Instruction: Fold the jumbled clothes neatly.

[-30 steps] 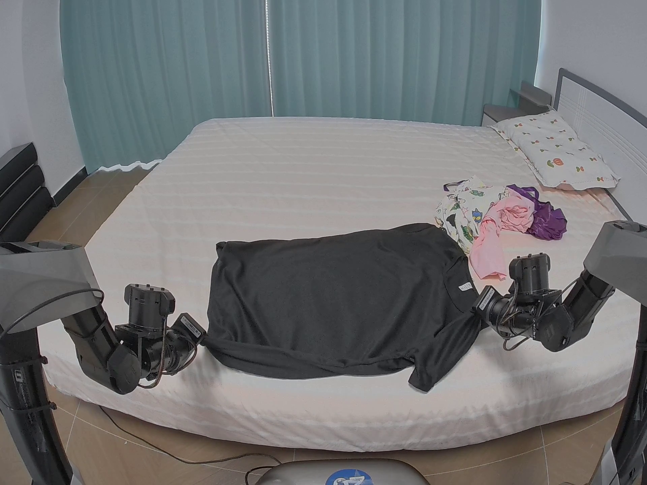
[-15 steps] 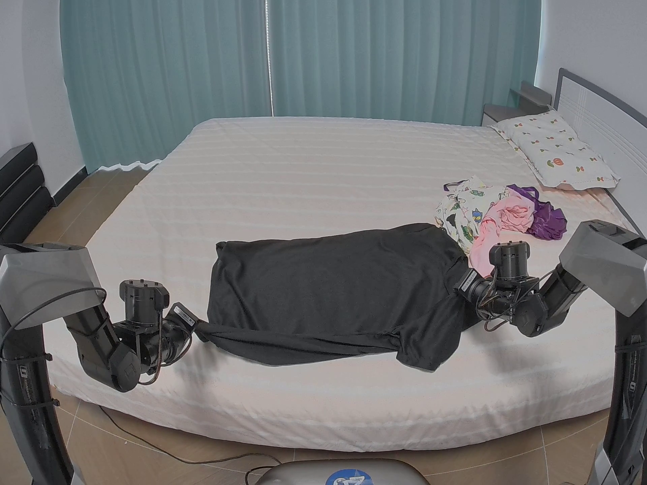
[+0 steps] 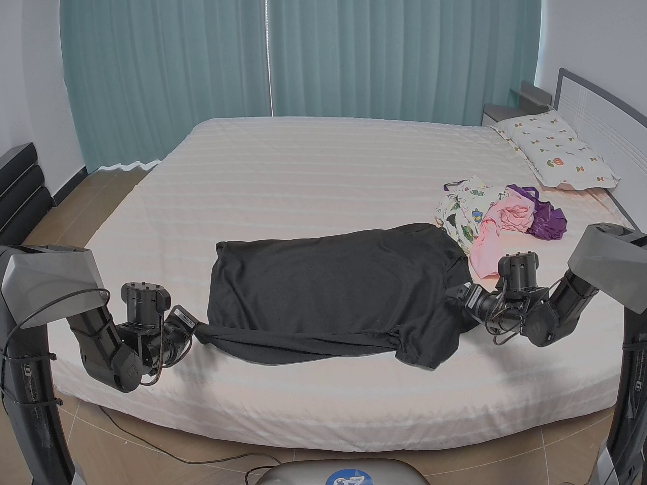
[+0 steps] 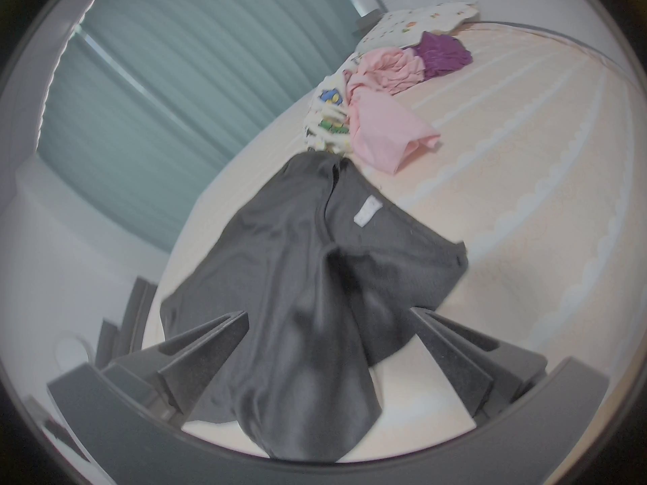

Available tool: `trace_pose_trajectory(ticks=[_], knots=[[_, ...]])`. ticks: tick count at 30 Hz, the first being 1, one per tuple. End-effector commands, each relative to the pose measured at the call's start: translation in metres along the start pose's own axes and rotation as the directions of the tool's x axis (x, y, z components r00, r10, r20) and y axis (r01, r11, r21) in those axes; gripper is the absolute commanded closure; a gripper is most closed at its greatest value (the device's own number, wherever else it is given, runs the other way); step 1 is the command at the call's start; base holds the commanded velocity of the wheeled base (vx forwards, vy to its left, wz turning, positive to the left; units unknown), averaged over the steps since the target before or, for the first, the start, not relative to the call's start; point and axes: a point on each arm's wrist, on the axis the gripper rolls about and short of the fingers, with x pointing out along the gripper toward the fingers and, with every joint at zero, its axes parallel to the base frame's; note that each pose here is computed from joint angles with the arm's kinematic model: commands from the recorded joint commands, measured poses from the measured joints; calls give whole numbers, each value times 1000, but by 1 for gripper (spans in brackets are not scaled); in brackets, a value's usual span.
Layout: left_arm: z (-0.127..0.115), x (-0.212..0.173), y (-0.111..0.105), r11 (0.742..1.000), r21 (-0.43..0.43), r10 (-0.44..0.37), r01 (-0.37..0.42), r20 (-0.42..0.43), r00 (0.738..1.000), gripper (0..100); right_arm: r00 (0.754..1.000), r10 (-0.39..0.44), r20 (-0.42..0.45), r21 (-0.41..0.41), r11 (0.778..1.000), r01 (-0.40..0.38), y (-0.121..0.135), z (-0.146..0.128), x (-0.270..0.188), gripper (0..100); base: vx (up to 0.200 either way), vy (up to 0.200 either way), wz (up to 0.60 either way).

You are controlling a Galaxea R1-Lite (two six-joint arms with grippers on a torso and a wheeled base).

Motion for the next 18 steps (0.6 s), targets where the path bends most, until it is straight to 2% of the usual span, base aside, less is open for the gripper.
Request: trace_pose_trajectory(ticks=[1, 5, 12, 18], knots=[[-1, 1, 1, 1000, -1, 4, -4, -3, 1000, 100, 997, 13, -73, -79, 997, -19, -12, -15, -22, 0, 0, 0, 0], [0, 0, 0, 1000, -1, 2, -2, -3, 1000, 100, 989, 76, -124, -140, 986, -93, -9, -30, -22, 0, 0, 0, 0], [0, 0, 0, 1000, -1, -2, 2, -1, 1000, 100, 985, 73, -154, -186, 977, -102, -8, -40, -11, 0, 0, 0, 0], [0, 0, 0, 1000, -1, 0, 0, -4, 1000, 100, 985, 75, -156, -191, 976, -105, -8, -43, -4, 0, 0, 0, 0]])
